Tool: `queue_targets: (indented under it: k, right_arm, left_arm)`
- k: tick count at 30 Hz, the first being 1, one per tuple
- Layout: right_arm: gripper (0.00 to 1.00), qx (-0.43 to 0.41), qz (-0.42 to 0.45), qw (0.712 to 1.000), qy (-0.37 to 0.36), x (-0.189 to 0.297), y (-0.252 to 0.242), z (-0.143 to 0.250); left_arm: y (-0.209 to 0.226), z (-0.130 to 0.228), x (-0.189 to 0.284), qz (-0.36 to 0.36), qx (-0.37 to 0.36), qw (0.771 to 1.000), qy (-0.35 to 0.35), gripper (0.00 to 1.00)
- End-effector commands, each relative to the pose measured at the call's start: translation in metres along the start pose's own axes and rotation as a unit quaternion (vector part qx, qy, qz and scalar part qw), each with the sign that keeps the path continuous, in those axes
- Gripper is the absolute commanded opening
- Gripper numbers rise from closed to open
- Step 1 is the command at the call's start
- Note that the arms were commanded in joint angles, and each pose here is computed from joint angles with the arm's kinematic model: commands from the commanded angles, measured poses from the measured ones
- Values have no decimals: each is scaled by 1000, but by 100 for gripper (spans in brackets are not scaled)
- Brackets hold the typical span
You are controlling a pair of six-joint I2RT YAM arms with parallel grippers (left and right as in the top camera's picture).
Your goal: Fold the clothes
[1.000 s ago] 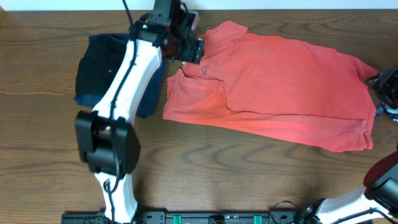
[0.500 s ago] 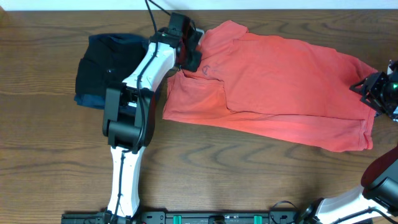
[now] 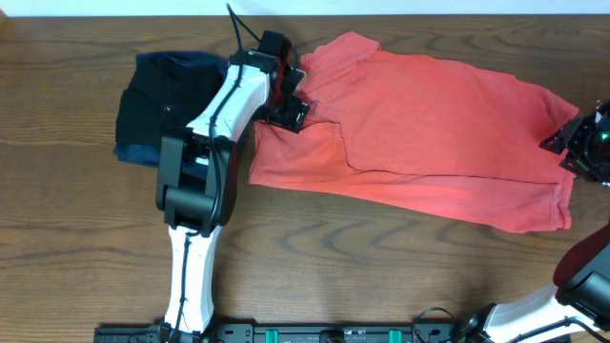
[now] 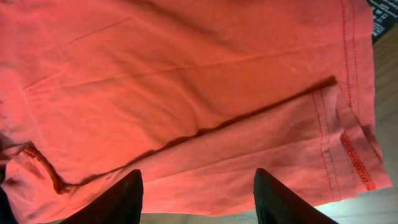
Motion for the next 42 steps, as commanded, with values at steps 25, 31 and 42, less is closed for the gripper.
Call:
queue_targets:
  k: [25,31,42]
  right_arm:
    - [1,-56,44,997,14,-72,-46,20]
    - [1,-54,40,998,1,-82,-49,19]
    - [1,-203,211,956,-22,-91,-135,49]
  left_arm:
    - [-39,111,-17,58,123,983,122,42]
    - [-46,131,-24,64,134,977,151,6]
    - [-71,187,3,94,156,942,282,6]
Point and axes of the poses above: each gripper's point midway between its finger pads, its own x axis back along the fingers, its own y axis along the line the jaws close on, z = x × y, the point moved 1 cm from there along x, back along the fingers, and after that the axes turned 13 degrees about -x, right-handed, at the moved point
